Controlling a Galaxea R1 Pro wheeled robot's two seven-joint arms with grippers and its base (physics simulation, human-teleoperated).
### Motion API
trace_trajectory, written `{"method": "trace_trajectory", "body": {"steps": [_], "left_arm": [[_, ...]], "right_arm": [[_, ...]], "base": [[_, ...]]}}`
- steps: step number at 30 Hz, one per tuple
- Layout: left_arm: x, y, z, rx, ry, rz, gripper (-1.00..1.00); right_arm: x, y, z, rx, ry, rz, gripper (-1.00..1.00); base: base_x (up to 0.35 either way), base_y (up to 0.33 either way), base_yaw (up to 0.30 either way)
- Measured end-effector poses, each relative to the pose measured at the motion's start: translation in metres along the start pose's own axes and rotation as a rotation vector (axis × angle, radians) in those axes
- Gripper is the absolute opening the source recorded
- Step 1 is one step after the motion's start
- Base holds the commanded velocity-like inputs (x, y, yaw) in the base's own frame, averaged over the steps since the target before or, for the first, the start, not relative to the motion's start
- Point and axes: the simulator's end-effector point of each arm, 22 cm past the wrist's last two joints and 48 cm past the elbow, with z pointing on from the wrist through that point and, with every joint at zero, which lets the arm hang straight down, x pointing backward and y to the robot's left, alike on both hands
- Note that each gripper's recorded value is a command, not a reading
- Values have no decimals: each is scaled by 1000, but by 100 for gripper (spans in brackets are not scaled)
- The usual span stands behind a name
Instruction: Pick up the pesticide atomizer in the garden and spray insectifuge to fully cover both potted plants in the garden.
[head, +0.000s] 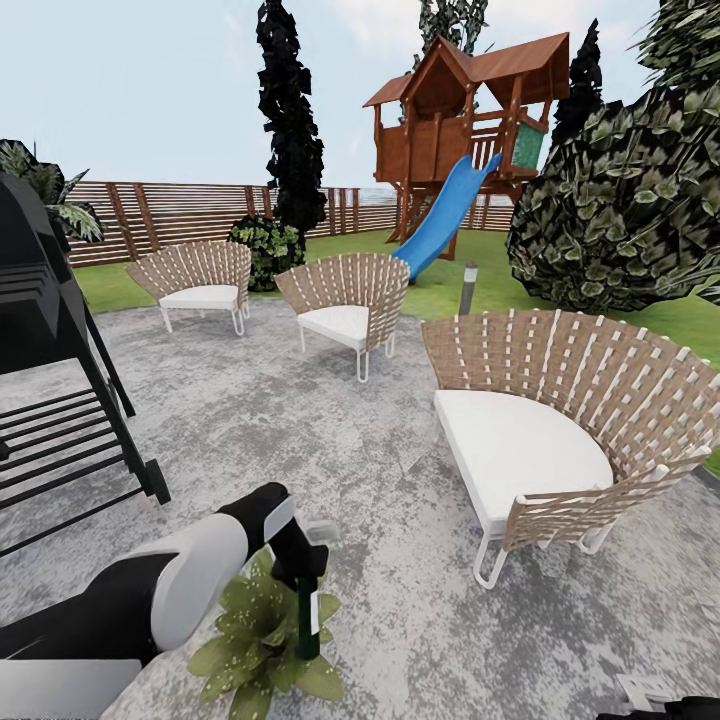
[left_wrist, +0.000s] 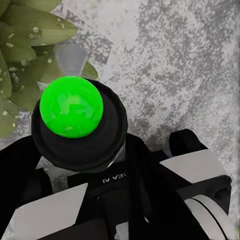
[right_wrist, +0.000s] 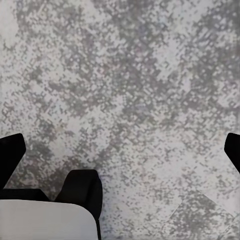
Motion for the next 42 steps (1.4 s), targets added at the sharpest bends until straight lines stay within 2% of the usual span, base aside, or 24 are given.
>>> {"method": "trace_trajectory", "body": {"steps": [5,20,31,42], "left_arm": [[-1,-9,0,42,-5,-28,-100],[-2,-11,0,43,-6,-24,-100],[-4,-18,-21,45,-6,-25,-100],[1,-21,-31,47,18,-33,-100]], "right_arm": [[0,0,0,0,0,0,100],[0,0,0,0,-1,0,100],[-8,4,-21,-2,0,-1,100],[-10,8,-37,-3,17,0,100]], "base": [[0,0,0],[0,0,0],[0,0,0],[0,0,0]]}}
